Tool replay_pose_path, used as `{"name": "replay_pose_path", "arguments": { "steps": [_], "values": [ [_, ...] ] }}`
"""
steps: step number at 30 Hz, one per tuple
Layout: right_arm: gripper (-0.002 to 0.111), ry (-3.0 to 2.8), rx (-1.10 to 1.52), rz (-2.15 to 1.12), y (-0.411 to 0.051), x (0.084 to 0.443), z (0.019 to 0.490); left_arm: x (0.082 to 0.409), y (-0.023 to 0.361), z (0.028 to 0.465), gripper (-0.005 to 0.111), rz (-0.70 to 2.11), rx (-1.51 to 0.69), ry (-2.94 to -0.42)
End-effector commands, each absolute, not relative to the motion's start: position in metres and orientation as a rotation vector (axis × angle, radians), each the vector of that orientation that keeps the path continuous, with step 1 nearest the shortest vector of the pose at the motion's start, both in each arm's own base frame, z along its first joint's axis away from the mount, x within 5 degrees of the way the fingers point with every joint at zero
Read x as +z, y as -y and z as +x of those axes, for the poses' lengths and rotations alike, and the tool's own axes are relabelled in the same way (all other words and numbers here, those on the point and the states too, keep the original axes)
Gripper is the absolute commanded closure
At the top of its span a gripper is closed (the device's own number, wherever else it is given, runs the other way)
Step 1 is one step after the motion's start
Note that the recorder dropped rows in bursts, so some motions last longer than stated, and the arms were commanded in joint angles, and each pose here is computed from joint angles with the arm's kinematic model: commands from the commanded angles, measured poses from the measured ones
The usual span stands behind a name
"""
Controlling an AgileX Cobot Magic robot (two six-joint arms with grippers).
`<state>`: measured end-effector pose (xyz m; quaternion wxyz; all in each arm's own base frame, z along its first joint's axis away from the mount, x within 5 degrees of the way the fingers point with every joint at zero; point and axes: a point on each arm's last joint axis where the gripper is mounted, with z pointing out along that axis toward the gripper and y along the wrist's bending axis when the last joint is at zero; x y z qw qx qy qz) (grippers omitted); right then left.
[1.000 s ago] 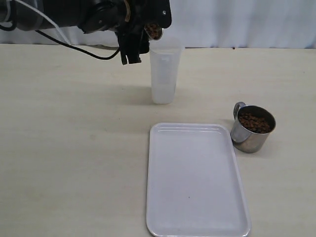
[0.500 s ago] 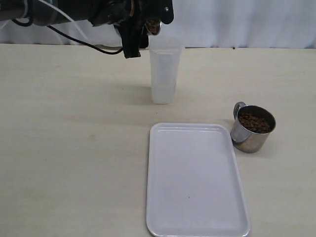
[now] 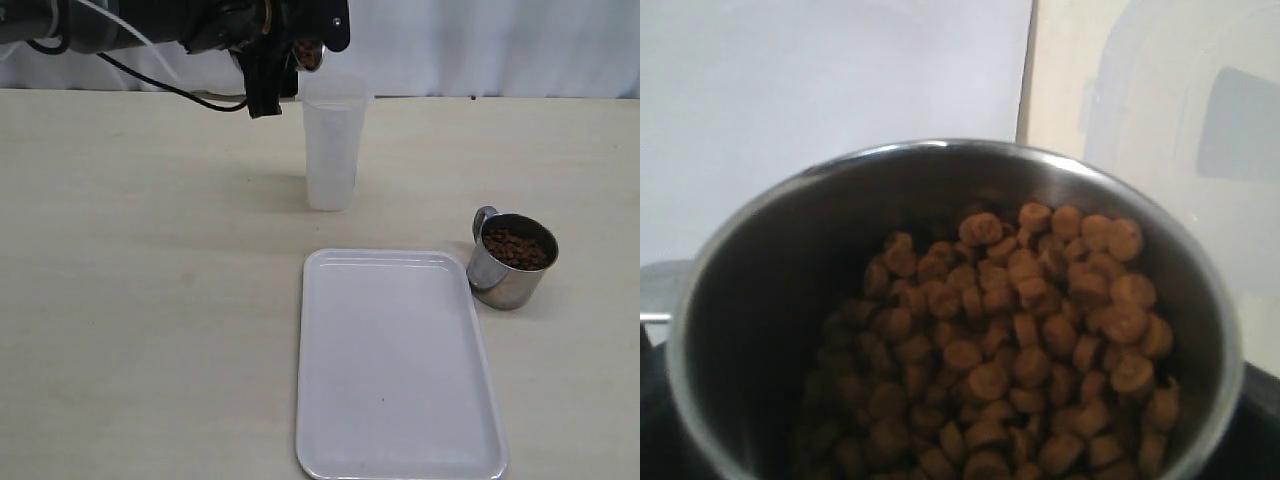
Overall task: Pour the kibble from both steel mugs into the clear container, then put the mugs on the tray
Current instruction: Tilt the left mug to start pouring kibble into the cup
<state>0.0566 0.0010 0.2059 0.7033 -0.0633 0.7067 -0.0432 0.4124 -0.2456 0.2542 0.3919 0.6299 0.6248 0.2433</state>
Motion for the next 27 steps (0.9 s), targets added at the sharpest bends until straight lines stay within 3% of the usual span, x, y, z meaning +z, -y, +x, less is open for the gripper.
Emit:
{"name": "replay_pose_path", "arguments": {
  "steps": [1, 27],
  "values": [
    [0.103, -1.578, -0.097, -0.145, -0.001, 0.204, 0.056, 0.26, 0.25, 0.414, 0.107, 1.583, 0.613, -1.542],
    [0.103, -1.578, -0.097, -0.145, -0.001, 0.204, 0.056, 0.273, 0.252, 0.421, 0.107, 1.602, 0.707, -1.436]
  ]
}}
